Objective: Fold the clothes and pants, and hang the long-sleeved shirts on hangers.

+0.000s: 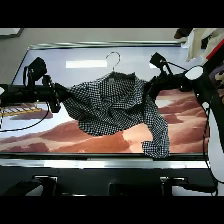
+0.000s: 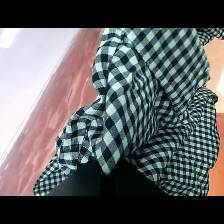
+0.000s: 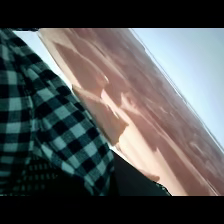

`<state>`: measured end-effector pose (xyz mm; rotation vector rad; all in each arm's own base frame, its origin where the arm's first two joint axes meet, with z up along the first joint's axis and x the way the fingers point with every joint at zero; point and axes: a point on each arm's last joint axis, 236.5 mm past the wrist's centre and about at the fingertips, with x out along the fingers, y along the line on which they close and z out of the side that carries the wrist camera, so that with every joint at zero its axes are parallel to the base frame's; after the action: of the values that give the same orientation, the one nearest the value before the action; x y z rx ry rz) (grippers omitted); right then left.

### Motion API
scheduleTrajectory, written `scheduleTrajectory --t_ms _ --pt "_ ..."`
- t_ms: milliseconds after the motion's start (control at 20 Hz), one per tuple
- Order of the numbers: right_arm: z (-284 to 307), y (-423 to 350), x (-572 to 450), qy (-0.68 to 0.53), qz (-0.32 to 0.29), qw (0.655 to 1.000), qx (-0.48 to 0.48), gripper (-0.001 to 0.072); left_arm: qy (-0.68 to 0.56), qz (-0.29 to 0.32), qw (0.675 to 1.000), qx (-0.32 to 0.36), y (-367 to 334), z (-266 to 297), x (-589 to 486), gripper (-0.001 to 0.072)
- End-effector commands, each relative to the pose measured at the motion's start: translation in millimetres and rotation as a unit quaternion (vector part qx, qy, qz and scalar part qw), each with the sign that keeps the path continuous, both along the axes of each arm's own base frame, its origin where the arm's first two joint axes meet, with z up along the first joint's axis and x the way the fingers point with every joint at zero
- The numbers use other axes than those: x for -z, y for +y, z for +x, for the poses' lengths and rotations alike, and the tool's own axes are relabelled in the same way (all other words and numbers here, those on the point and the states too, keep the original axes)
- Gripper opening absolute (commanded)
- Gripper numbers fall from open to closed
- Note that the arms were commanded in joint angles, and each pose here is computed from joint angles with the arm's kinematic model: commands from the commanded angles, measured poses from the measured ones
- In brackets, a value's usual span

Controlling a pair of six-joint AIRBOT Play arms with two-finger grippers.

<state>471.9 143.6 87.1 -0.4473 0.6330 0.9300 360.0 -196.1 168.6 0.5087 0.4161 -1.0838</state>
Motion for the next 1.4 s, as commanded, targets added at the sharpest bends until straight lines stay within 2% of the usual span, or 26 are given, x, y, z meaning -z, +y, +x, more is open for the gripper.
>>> scheduleTrajectory --t_ms 0,150,200,350,400,550,750,950,1150,1350 --pt "-13 -2 -16 -0.009 -0.015 1.000 -0.013 0.0023 0.001 0.000 1.000 0.001 0 -1 0 0.0019" --pt "-28 -10 -31 -0.009 -0.037 0.999 -0.008 0.0019 -0.006 -0.002 1.000 -0.007 1 4 -2 0.0030" --pt "-36 -14 -36 -0.003 -0.045 0.999 -0.002 0.0019 -0.011 -0.003 1.000 -0.013 2 7 -3 0.0098" --pt "-51 -31 -53 -0.004 -0.074 0.997 0.025 0.0018 0.003 -0.039 0.996 -0.080 8 26 -13 0.0452" --pt "-55 -35 -61 -0.010 -0.077 0.996 0.036 0.0018 0.006 -0.057 0.992 -0.110 12 34 -18 0.0528" --pt "-69 -48 -84 -0.021 -0.093 0.993 0.069 0.0017 0.008 -0.094 0.981 -0.167 21 50 -32 0.0559" --pt "-93 -71 -117 -0.030 -0.097 0.984 0.145 0.0017 0.034 -0.168 0.955 -0.242 31 61 -54 0.0559" --pt "-134 -98 -160 -0.054 -0.092 0.966 0.235 0.0017 0.083 -0.230 0.928 -0.281 33 53 -72 0.0559" --pt "-184 -123 -216 -0.123 -0.059 0.938 0.319 0.0017 0.107 -0.266 0.911 -0.297 33 45 -85 0.0558" --pt "-248 -151 -260 -0.172 0.013 0.890 0.422 0.0018 0.106 -0.277 0.907 -0.299 34 40 -94 0.0558"
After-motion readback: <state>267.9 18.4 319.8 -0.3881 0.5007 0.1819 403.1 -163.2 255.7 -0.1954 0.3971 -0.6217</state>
